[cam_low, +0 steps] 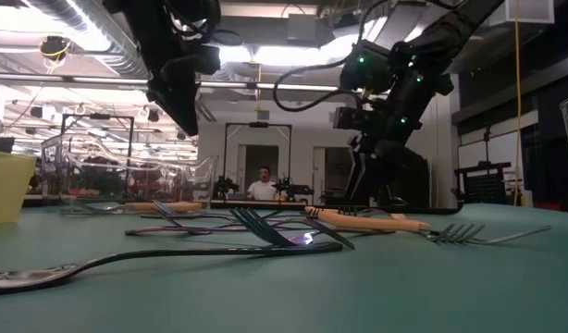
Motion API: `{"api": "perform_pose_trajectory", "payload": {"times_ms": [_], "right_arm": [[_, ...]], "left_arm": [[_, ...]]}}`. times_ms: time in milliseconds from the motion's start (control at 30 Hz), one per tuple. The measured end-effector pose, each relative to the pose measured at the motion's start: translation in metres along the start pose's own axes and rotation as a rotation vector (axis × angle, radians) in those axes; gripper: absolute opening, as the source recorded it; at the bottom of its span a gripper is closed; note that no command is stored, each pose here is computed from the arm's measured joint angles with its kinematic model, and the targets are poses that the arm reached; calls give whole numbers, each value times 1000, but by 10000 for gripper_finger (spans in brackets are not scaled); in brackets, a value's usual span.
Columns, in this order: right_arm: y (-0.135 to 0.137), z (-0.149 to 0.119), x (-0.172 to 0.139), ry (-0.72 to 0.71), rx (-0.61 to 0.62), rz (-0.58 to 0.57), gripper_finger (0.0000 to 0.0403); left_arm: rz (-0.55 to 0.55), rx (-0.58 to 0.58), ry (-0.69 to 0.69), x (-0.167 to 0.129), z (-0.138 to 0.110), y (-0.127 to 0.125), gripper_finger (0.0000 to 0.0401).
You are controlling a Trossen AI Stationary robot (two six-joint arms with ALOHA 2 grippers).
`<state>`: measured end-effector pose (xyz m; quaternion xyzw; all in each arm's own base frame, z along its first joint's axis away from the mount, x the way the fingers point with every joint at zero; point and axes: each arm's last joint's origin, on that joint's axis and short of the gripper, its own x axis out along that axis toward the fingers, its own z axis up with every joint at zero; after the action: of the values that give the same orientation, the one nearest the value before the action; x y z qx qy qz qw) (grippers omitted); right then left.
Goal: Sort silverware by color (type)
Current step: Put the blue fork in the yellow bin
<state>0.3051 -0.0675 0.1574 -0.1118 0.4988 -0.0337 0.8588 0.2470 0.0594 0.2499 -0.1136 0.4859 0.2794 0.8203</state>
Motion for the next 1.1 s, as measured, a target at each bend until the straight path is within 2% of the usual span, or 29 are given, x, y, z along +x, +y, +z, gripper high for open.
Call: {"api": "perform_pose_trajectory", "payload": {"times_ms": [233,433,800,900,1100], "right_arm": [[-11,-5,5,-12,45,56,140],[-9,-8,14,-7,49,113,140],[-8,-13,27,44,50,101,139],[-8,-13,27,44,50,103,127],[-7,-13,27,43,47,102,78]], "left_arm": [[0,-10,-1,0,0,0,34],[-2,-26,-6,0,1,0,34],[-6,-29,-18,0,2,0,34],[-6,-30,-20,0,2,-1,34],[-8,-31,-24,0,2,-1,34]]}}
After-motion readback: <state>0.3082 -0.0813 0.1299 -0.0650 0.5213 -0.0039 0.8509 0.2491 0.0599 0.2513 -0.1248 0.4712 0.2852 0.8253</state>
